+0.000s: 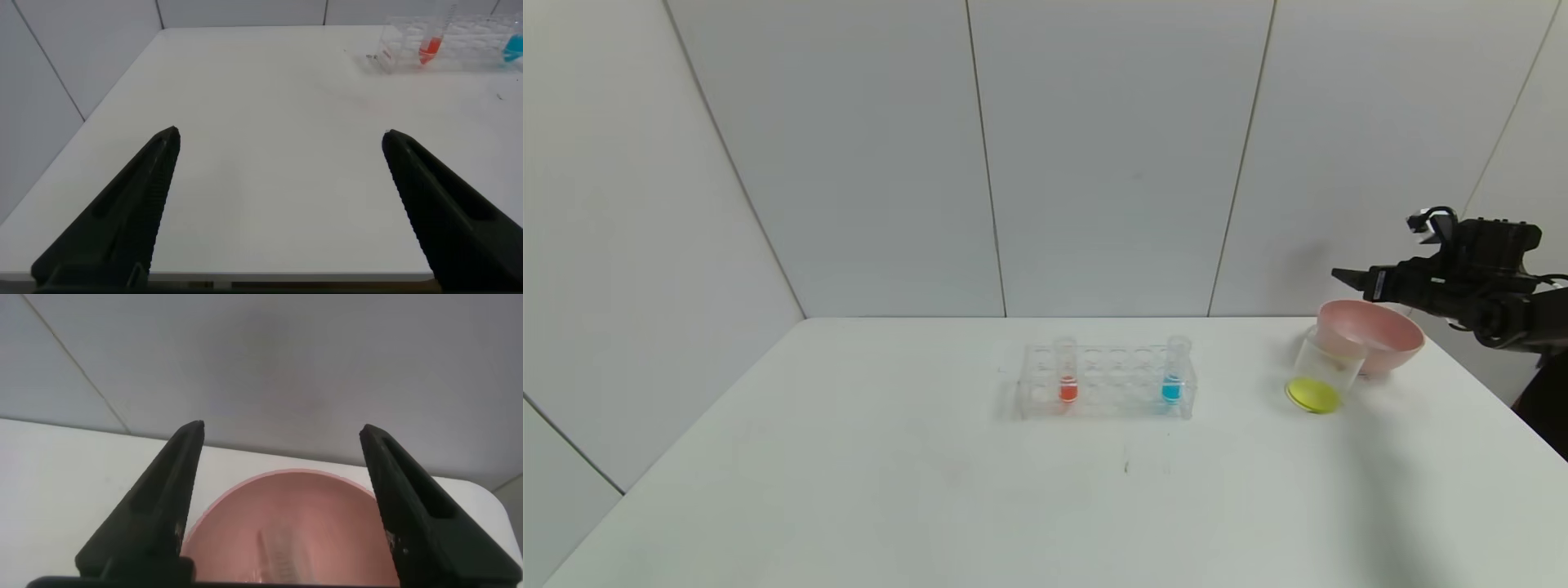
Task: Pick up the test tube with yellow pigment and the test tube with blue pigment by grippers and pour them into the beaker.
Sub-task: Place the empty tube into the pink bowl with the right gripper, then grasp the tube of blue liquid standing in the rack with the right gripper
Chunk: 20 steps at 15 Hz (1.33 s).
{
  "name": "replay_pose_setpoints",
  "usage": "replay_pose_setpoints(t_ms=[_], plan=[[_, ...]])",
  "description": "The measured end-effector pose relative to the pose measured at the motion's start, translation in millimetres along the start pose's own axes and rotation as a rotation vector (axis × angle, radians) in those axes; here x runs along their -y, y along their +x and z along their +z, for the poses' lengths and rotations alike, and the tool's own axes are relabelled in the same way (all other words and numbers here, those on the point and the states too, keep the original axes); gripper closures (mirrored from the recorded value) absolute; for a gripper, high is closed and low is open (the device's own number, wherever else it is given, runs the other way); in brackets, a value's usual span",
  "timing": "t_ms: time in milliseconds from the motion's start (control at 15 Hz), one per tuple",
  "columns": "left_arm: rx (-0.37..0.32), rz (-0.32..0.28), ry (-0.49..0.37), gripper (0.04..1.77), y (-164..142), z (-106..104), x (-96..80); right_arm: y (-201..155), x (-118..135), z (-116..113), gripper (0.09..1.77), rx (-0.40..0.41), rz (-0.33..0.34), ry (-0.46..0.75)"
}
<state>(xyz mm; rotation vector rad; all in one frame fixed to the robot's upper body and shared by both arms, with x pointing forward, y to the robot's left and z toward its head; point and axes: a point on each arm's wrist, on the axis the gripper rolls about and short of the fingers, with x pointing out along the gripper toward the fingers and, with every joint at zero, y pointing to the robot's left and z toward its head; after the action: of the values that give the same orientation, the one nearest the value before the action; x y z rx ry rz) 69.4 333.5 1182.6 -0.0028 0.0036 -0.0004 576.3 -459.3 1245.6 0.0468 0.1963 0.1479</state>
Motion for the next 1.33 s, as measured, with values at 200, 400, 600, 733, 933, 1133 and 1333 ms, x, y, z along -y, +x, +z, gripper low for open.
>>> replay_pose_setpoints(t_ms=[200, 400, 600, 733, 933, 1133, 1333], plan=[[0.000, 0.000, 0.000, 0.05, 0.0, 0.0, 0.0, -18.8, -14.2, 12.5, 0.38, -0.006, 0.012, -0.001], [0.000, 0.000, 0.000, 0.05, 0.0, 0.0, 0.0, -38.5, -46.1, 22.6, 0.30, -0.016, 0.051, 0.005], [0.000, 0.000, 0.000, 0.05, 0.0, 0.0, 0.0, -61.2, -89.0, 27.8, 0.25, 0.002, 0.082, 0.020], [0.000, 0.000, 0.000, 0.05, 0.0, 0.0, 0.0, -78.7, -118.9, 26.2, 0.23, 0.002, 0.041, 0.031], [0.000, 0.000, 0.000, 0.05, 0.0, 0.0, 0.0, -112.6, -156.6, 20.0, 0.20, -0.019, -0.017, 0.034], [0.000, 0.000, 0.000, 0.05, 0.0, 0.0, 0.0, -145.9, -187.2, 7.7, 0.19, -0.040, -0.058, 0.038], [0.000, 0.000, 0.000, 0.05, 0.0, 0.0, 0.0, -169.2, -213.8, -7.0, 0.17, -0.009, -0.086, 0.041]])
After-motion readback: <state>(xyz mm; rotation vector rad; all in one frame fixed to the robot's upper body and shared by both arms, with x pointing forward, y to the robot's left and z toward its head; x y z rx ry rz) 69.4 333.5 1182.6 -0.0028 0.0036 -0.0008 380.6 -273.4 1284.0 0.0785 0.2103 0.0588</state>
